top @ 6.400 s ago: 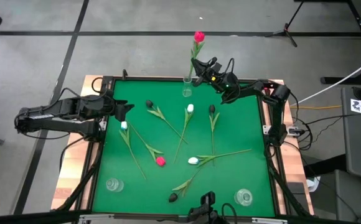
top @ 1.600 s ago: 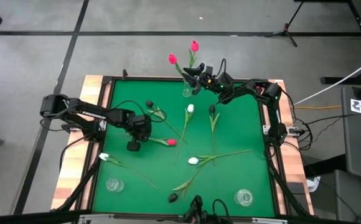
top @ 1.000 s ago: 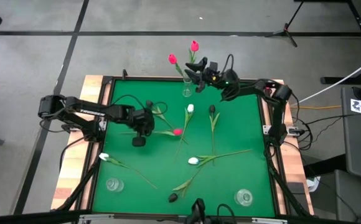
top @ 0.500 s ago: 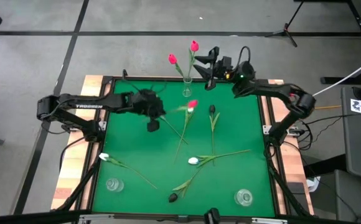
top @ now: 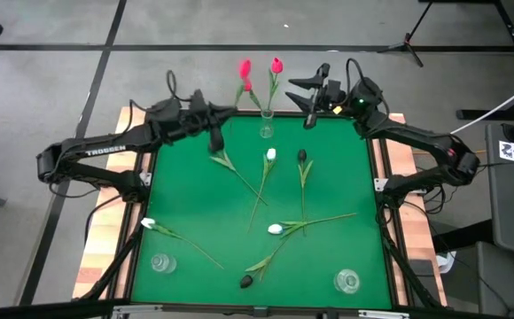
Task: Sort flowers into vase by color
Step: Put the red tulip into the top transparent vase
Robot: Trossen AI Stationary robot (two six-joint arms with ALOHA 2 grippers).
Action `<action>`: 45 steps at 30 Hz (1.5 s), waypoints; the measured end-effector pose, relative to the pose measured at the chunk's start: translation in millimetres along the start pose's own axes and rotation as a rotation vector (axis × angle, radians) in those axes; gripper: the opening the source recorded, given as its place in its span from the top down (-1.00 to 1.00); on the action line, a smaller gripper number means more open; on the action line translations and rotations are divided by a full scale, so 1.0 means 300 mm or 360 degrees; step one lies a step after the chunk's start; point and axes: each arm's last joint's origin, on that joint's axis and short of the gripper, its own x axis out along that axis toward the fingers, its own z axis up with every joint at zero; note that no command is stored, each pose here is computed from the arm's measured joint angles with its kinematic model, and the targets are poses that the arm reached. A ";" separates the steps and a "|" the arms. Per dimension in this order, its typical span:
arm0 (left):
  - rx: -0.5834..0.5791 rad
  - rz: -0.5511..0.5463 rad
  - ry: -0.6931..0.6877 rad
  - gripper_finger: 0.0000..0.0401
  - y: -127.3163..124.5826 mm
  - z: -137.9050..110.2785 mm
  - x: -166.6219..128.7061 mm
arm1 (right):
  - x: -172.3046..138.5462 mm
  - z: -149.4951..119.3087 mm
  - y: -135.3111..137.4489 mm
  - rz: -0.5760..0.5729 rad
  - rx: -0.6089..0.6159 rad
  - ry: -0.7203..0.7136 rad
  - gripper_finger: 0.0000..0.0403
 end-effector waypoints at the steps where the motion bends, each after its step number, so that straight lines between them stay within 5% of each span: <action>1: -0.0020 0.0004 -0.0012 0.94 0.002 0.002 0.000 | 0.004 -0.007 0.007 -0.0005 0.0018 0.0031 0.14; 11: -0.0044 -0.0033 -0.0062 0.93 -0.017 -0.017 0.041 | 0.104 -0.098 0.188 0.0076 -0.0093 0.0213 0.14; 25: -0.0115 -0.0077 -0.0218 0.93 -0.030 -0.012 0.072 | 0.137 -0.097 0.282 0.0102 -0.0036 0.0176 0.14; 45: -0.0136 -0.0178 -0.0280 0.92 -0.073 -0.078 0.150 | 0.143 -0.109 0.284 0.0056 0.0010 0.0192 0.14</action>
